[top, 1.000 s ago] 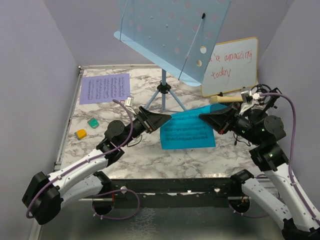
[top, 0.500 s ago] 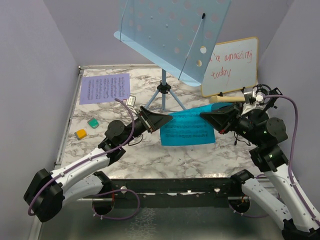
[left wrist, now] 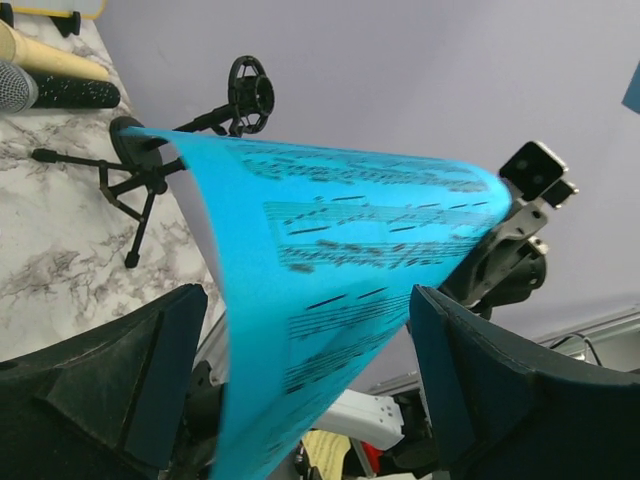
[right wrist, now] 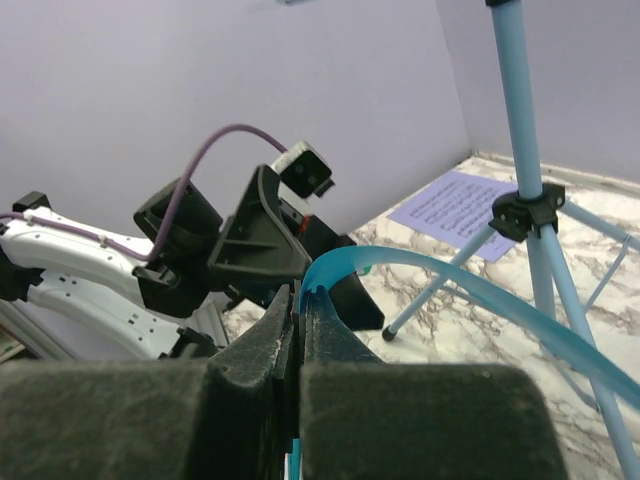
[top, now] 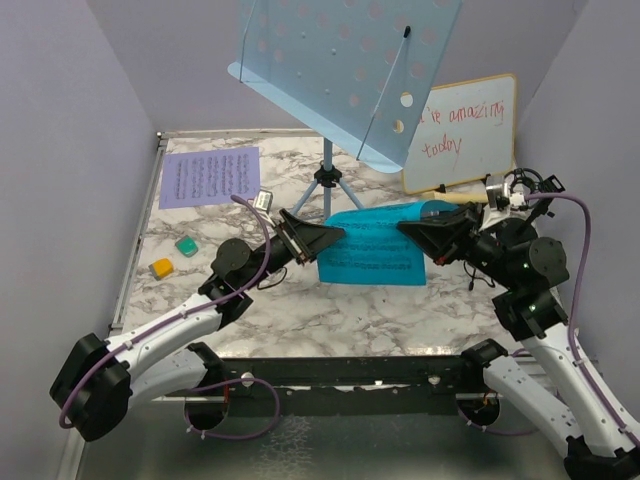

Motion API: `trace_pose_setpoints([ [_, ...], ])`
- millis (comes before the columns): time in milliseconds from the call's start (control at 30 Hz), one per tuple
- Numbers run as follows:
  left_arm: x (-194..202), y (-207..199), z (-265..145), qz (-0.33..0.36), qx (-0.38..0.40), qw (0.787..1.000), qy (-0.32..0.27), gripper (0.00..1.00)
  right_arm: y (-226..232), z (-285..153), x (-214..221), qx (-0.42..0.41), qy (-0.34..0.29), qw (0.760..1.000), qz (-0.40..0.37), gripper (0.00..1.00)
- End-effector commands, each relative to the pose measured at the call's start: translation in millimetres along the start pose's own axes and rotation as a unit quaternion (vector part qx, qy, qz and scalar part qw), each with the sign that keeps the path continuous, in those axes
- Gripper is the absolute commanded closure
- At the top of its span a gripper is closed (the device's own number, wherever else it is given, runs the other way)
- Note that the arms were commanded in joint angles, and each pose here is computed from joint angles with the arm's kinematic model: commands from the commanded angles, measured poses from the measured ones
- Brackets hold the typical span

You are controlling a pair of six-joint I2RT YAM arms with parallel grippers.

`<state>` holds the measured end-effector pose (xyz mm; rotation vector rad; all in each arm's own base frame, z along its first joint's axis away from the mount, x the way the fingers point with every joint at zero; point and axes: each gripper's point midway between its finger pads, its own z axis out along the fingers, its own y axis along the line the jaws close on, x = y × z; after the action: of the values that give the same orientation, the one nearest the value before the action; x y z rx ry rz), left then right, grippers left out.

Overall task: Pack up the instrument practice props
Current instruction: Place the sheet music at the corner of the board.

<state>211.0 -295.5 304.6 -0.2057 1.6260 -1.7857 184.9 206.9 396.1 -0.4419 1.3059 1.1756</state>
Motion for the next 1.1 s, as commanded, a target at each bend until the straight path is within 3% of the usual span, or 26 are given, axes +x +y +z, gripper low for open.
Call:
trace_pose_setpoints([
  [0, -9.5, -25.9, -6.2, 0.003, 0.047, 0.999, -0.014, 0.12, -2.8, -5.4, 15.9, -0.004, 0.008, 1.0, -0.001, 1.0],
  [567, -14.8, -44.8, -15.4, 0.011, 0.09, 0.996, -0.02, 0.31, -32.2, -21.8, 38.6, 0.074, 0.017, 0.997, -0.005, 0.99],
  [833, -17.4, -46.8, -20.9, 0.014, 0.1, 0.994, -0.032, 0.52, -39.5, -21.3, 44.6, 0.086, 0.023, 0.996, 0.0, 1.0],
  [1067, -18.7, -45.9, -24.8, 0.015, 0.107, 0.993, -0.042, 0.64, -50.1, -20.3, 52.0, 0.103, 0.033, 0.994, 0.001, 0.97],
])
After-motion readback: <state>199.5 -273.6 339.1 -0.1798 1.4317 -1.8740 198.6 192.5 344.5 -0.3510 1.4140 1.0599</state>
